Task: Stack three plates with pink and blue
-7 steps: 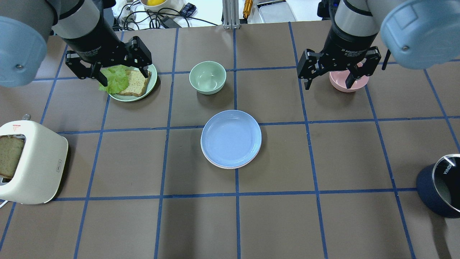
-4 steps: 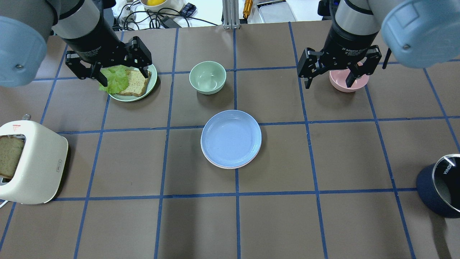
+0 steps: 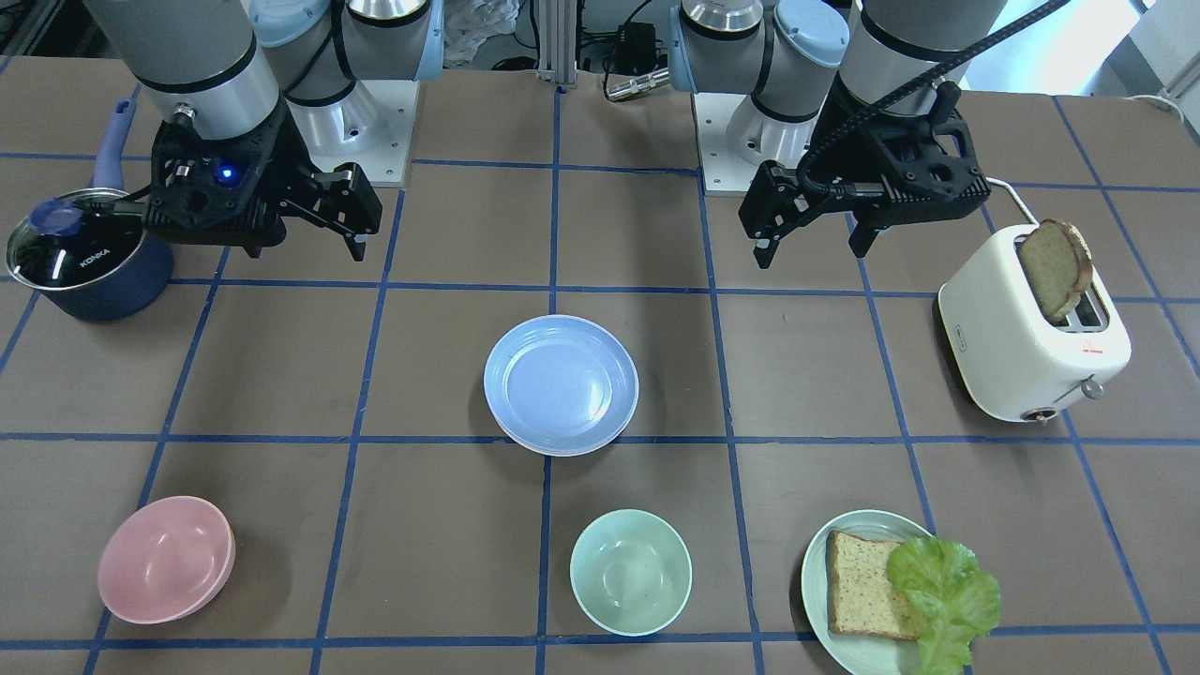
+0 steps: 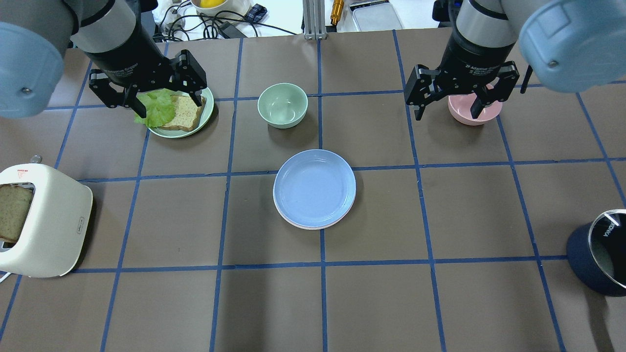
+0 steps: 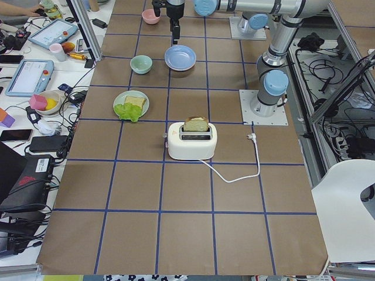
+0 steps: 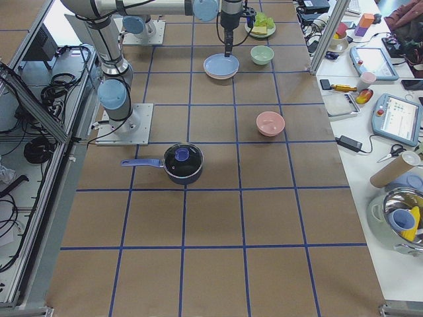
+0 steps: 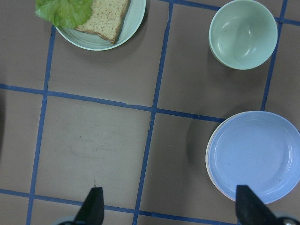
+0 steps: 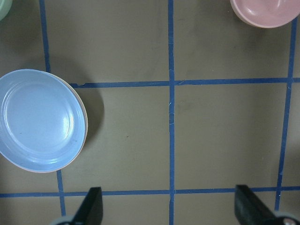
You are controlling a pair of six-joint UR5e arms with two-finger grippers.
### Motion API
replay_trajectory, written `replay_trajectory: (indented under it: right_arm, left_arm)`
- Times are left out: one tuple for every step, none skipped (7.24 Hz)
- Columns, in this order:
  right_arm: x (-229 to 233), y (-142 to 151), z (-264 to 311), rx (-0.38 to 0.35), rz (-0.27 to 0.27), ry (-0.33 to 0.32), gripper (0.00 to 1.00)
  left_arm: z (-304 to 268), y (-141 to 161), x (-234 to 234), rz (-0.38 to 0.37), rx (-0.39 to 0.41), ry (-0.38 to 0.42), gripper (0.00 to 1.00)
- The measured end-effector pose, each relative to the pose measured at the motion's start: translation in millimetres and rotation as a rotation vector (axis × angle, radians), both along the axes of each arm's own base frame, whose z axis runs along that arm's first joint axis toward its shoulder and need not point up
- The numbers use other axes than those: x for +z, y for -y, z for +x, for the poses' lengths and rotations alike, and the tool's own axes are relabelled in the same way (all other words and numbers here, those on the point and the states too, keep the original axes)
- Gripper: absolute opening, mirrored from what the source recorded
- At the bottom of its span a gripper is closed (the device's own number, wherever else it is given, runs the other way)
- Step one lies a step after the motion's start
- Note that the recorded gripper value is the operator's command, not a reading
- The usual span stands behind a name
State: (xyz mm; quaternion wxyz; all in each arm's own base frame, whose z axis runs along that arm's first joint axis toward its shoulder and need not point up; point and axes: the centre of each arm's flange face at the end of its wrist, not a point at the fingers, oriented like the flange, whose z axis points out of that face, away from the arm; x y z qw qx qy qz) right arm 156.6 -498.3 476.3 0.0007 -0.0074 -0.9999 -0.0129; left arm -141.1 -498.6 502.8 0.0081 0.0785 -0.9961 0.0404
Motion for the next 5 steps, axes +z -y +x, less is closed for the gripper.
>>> replay_trajectory:
  right_arm:
    - [0.1,0.0,0.0,0.000,0.000,0.000,1.00]
    - [0.2,0.0,0.0,0.000,0.000,0.000,1.00]
    - [0.5,0.1,0.0,0.000,-0.001,0.000,1.00]
    - [0.5,0.1,-0.1,0.000,-0.001,-0.001,1.00]
    - [0.4,0.1,-0.7,0.001,-0.001,-0.007,1.00]
  left_arm:
    - [0.0,-0.1,-0.1,0.001,-0.024,0.002,1.00]
    - [0.1,-0.1,-0.2,0.001,-0.036,0.004,1.00]
    - [0.1,-0.2,-0.2,0.001,-0.040,0.004,1.00]
    - [0.0,-0.2,-0.2,0.002,-0.041,0.004,1.00]
    - [0.0,-0.2,-0.3,0.002,-0.038,0.003,1.00]
